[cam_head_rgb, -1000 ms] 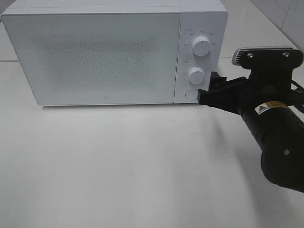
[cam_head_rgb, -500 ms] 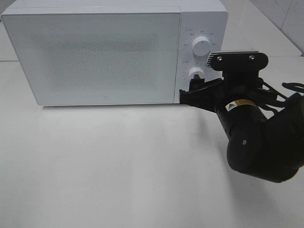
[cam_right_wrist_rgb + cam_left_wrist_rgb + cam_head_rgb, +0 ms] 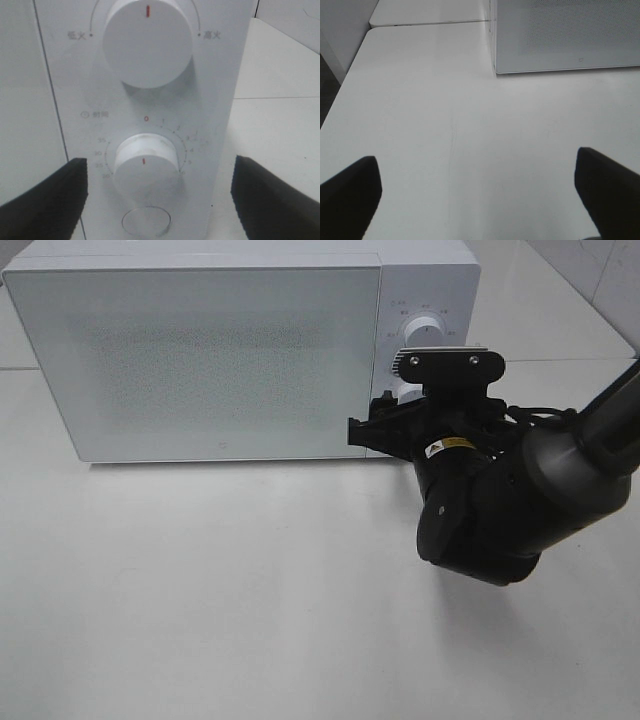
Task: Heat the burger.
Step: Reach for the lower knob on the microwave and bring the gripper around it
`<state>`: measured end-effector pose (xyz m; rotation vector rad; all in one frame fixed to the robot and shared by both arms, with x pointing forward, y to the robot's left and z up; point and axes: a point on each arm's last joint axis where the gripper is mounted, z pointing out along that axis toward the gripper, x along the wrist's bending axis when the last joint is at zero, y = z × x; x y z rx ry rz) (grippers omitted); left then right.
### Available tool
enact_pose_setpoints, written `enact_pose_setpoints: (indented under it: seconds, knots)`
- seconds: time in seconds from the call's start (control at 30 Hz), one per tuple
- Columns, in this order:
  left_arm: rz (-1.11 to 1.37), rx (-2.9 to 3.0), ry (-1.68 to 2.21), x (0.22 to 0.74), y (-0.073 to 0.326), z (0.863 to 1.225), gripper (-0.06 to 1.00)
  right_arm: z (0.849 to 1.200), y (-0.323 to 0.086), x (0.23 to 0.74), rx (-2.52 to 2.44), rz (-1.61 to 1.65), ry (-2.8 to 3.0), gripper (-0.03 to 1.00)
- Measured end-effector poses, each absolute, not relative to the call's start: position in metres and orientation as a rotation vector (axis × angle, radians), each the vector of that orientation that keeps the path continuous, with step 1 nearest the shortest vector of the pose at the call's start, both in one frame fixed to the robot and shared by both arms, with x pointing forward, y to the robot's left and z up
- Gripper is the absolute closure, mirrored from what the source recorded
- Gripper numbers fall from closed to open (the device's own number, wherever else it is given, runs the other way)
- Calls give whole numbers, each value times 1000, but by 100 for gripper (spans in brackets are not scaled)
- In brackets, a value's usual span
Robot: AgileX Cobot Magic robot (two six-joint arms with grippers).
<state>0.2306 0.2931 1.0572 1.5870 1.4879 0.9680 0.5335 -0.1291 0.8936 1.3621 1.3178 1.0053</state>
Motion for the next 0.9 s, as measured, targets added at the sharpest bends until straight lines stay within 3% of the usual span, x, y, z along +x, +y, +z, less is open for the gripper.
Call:
enact_pose_setpoints:
  seconds: [0.9]
  knots:
    - [969,1588,1487,231,293,1057,-3,887,-124,554,1381,997,1276,20]
